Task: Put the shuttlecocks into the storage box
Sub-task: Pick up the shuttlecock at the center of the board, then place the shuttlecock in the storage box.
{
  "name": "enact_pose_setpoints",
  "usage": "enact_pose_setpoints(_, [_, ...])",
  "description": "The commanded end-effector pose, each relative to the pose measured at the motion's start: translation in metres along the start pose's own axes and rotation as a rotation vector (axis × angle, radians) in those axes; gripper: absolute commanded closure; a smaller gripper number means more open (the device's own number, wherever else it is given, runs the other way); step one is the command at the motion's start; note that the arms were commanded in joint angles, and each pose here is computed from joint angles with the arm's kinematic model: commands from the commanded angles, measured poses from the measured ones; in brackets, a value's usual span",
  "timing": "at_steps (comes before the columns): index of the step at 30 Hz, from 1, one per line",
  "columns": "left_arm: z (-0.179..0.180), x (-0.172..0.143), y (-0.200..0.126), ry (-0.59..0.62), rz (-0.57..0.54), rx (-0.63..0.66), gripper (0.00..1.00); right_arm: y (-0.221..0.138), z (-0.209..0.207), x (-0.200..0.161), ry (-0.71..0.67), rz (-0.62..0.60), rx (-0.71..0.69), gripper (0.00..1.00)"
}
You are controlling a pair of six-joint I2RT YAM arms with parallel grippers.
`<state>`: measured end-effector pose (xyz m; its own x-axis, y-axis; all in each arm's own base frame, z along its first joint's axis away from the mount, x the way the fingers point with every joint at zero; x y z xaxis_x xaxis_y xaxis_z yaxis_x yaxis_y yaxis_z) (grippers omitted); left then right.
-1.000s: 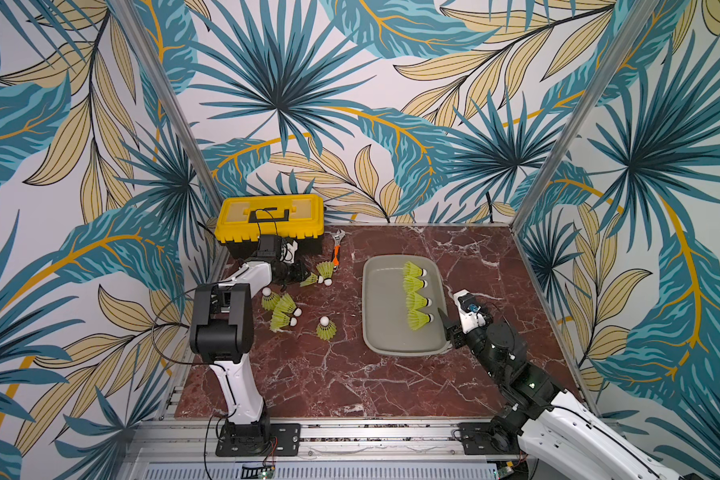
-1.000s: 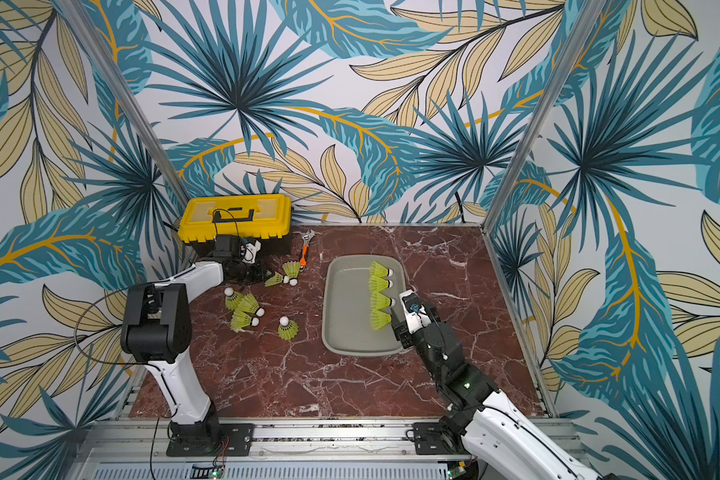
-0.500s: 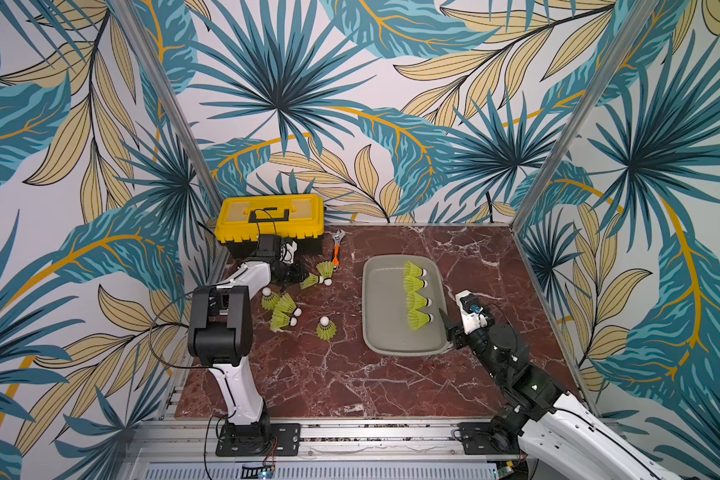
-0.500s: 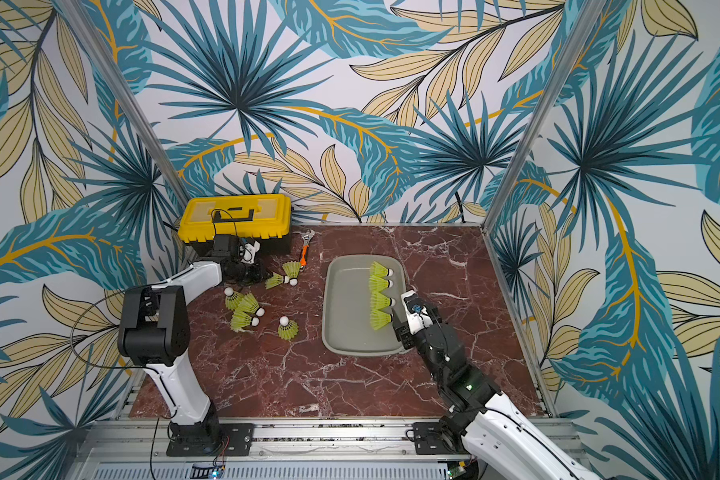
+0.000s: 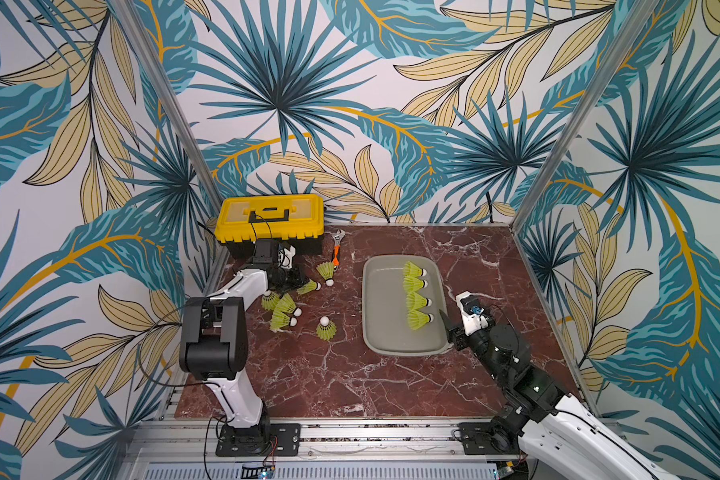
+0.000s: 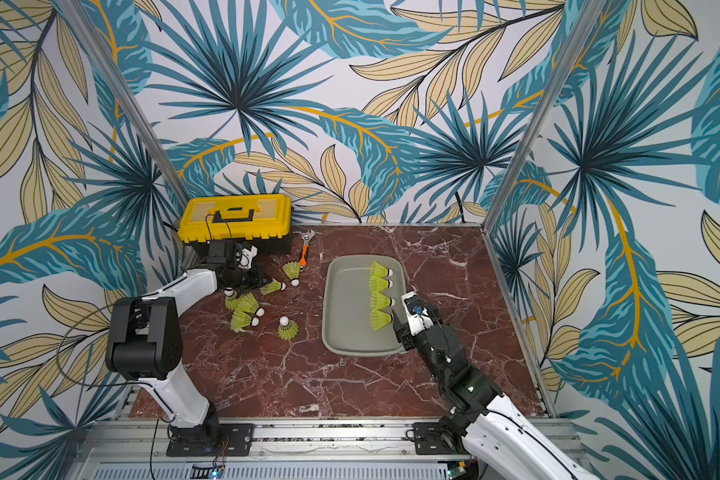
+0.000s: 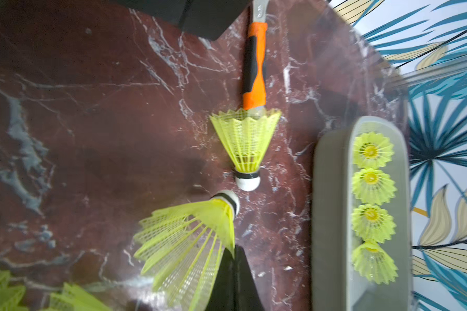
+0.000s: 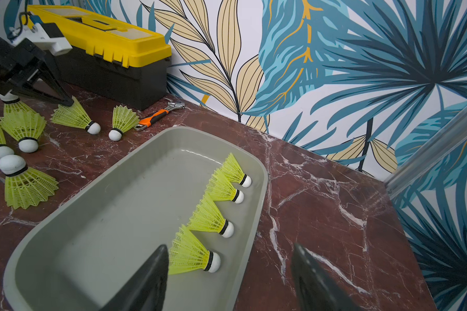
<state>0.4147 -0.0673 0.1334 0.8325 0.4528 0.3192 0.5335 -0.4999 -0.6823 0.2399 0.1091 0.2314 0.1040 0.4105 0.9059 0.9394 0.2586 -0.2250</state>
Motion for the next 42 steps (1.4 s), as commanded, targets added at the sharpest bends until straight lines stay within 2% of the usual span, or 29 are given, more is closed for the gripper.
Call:
enact_pose_setpoints(1, [-0.026,-0.010,-0.031,-0.027,-0.037,-0.100,1.00,0.003,0.008,0.010,-0.005,-0.035,0.053,0.28])
enact_pose_setpoints(9, [-0.079,-0.044,-0.088,-0.039,-0.097,-0.224,1.00,0.025,0.037,0.028,-0.033,-0.054,0.210,0.28])
enact_pose_setpoints(16, [-0.133,-0.072,-0.112,-0.015,-0.069,-0.335,1.00,0.049,0.068,0.040,-0.073,-0.058,0.369,0.29])
enact_pose_setpoints(27, [-0.184,-0.117,-0.096,0.014,0.029,-0.443,1.00,0.067,0.103,0.041,-0.141,-0.037,0.563,0.33])
enact_pose_setpoints(35, [-0.208,-0.142,-0.073,0.059,0.119,-0.456,1.00,0.080,0.107,0.038,-0.203,-0.025,0.559,0.35])
enact_pose_setpoints(42, [-0.215,-0.158,-0.059,0.075,0.161,-0.455,1.00,0.088,0.110,0.031,-0.228,0.004,0.562,0.36])
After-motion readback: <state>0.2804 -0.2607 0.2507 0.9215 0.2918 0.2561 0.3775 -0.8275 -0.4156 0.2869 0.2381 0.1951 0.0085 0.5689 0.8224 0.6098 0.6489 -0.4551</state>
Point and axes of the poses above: each gripper's point midway between its finger pads, its own y axis out along the fingers, its own z axis along the line the jaws close on, x = y × z, the point moved 2 cm from there along -y, back along the fingers, and after that the axes turned 9 degrees about -y, right-handed, at the moved point
